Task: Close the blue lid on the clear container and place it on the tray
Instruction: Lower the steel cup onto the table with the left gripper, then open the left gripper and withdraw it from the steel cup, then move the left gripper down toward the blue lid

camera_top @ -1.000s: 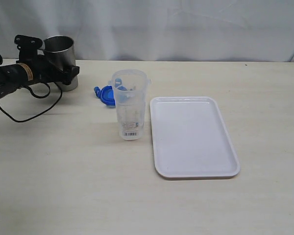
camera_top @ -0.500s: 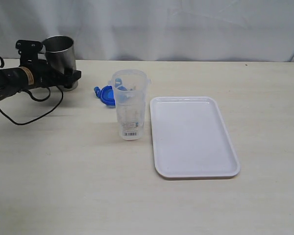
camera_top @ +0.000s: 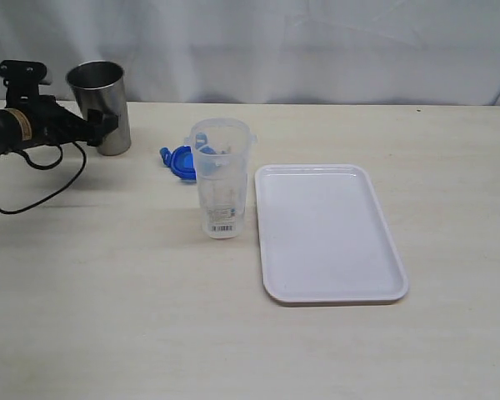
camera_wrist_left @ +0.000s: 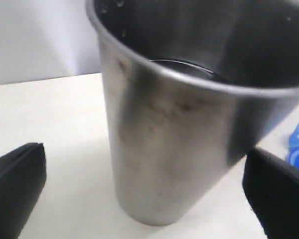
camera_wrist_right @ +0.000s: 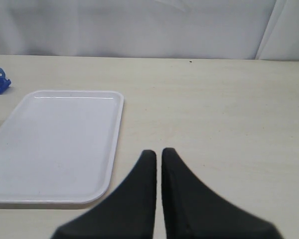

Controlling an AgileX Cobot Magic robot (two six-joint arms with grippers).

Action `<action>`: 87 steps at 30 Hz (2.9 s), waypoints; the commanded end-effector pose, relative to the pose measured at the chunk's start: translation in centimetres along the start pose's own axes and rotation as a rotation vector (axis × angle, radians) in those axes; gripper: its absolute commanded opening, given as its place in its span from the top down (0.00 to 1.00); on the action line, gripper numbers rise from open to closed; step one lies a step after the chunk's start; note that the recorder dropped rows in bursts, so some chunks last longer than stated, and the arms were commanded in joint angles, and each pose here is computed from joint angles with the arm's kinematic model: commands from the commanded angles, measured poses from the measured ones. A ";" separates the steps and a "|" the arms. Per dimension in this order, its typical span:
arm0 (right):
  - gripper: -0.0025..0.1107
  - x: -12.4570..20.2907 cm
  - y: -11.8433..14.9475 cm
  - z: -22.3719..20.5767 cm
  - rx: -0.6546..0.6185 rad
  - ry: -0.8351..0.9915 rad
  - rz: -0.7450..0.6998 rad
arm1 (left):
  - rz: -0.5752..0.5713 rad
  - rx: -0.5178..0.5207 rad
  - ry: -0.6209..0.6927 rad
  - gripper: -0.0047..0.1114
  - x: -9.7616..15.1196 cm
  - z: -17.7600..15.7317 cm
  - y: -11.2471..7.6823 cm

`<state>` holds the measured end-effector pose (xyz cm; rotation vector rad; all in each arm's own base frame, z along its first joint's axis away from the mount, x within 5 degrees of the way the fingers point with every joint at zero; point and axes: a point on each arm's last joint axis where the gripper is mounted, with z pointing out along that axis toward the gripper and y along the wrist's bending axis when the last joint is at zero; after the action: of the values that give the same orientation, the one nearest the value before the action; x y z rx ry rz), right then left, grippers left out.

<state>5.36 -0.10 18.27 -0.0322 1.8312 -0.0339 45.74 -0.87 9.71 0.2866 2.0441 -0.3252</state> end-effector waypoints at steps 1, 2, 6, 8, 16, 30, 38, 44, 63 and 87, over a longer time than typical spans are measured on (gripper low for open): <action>0.94 0.0 0.0 0.0 -0.001 -0.012 -0.010 | 0.028 0.049 0.013 0.06 0.9 -0.6 -0.6; 0.94 0.0 0.0 0.0 -0.001 -0.012 -0.010 | 0.024 0.054 0.019 0.06 1.1 -0.7 -0.7; 0.94 0.0 0.0 0.0 -0.001 -0.012 -0.010 | 0.011 0.053 0.045 0.06 1.8 -1.4 -1.1; 0.94 0.0 0.0 0.0 -0.001 -0.012 -0.010 | 0.010 0.037 0.069 0.06 1.9 -2.3 -1.3; 0.94 0.0 0.0 0.0 -0.001 -0.012 -0.010 | 0.049 -0.018 0.005 0.06 -2.2 -8.1 -2.5; 0.94 0.0 0.0 0.0 -0.001 -0.012 -0.010 | 0.091 -0.033 -0.012 0.06 -4.2 -9.6 -3.0; 0.94 0.0 0.0 0.0 -0.001 -0.012 -0.010 | 0.077 -0.040 -0.017 0.06 -4.2 -9.6 -3.0; 0.94 0.0 0.0 0.0 -0.001 -0.012 -0.010 | 0.047 -0.050 -0.024 0.06 -4.2 -9.6 -2.9; 0.94 0.0 0.0 0.0 -0.001 -0.012 -0.010 | -0.068 -0.280 0.215 0.40 -2.1 -9.5 -2.3; 0.94 0.0 0.0 0.0 -0.001 -0.012 -0.010 | -0.212 -0.121 0.230 0.46 -2.0 -7.3 -10.6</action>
<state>5.36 -0.10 18.27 -0.0322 1.8312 -0.0339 37.48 -7.41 15.87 0.0032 2.3157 -0.2977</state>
